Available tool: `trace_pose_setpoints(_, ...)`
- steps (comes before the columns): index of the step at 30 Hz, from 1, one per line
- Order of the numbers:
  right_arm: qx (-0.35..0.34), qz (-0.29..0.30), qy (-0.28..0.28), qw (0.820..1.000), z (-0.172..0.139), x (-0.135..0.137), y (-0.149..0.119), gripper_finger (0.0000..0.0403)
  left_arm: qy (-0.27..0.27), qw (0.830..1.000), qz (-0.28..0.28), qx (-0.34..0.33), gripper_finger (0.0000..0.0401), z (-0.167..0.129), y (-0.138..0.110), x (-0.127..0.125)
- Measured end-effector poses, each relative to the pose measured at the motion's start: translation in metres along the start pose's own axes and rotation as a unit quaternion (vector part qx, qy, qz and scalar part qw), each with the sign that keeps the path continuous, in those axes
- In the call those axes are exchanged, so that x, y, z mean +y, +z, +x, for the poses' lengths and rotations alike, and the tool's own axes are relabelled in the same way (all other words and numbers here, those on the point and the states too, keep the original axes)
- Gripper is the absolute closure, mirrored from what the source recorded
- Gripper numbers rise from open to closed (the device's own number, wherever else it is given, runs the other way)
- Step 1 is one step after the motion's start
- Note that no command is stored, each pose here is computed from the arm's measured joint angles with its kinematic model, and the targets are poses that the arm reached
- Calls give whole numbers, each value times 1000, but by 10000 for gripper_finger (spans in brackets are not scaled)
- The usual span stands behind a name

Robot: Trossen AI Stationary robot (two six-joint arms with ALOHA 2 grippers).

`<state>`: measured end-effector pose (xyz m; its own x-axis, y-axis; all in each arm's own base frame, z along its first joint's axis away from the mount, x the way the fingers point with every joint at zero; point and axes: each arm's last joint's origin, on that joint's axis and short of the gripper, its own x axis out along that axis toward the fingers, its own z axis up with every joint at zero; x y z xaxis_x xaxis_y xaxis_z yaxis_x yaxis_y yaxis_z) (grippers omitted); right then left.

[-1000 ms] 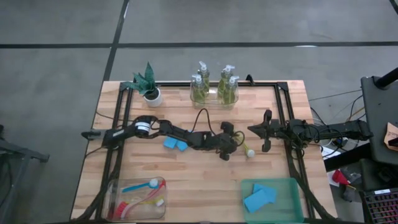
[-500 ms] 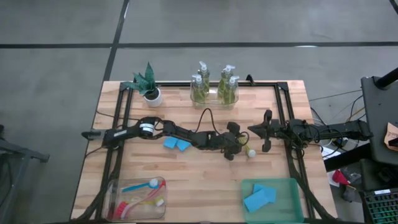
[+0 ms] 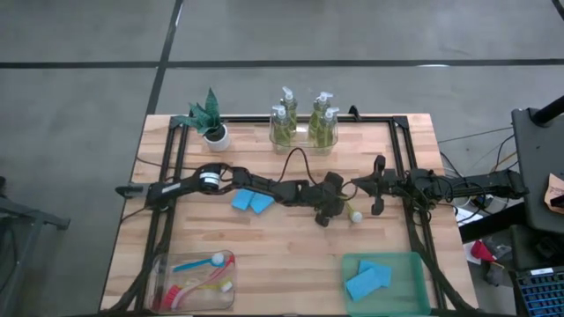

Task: Pick & Place Kitchen Sink Supplies
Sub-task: Put the green dish brush into the bottom transparent bin

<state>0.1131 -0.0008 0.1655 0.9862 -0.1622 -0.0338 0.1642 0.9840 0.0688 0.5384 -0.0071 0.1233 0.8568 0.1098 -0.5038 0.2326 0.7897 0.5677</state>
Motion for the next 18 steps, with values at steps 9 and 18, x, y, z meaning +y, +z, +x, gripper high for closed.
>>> trace_pose_setpoints(9, 0, 0, 0, 1000, 0, 0, 0, 394, -8, 999, -45, -4, 253, 3, -12, 11)
trace_pose_setpoints(18, 1, 0, 0, 1000, 0, 0, 0, 394, -35, 996, -78, 8, 382, 4, -20, 11)
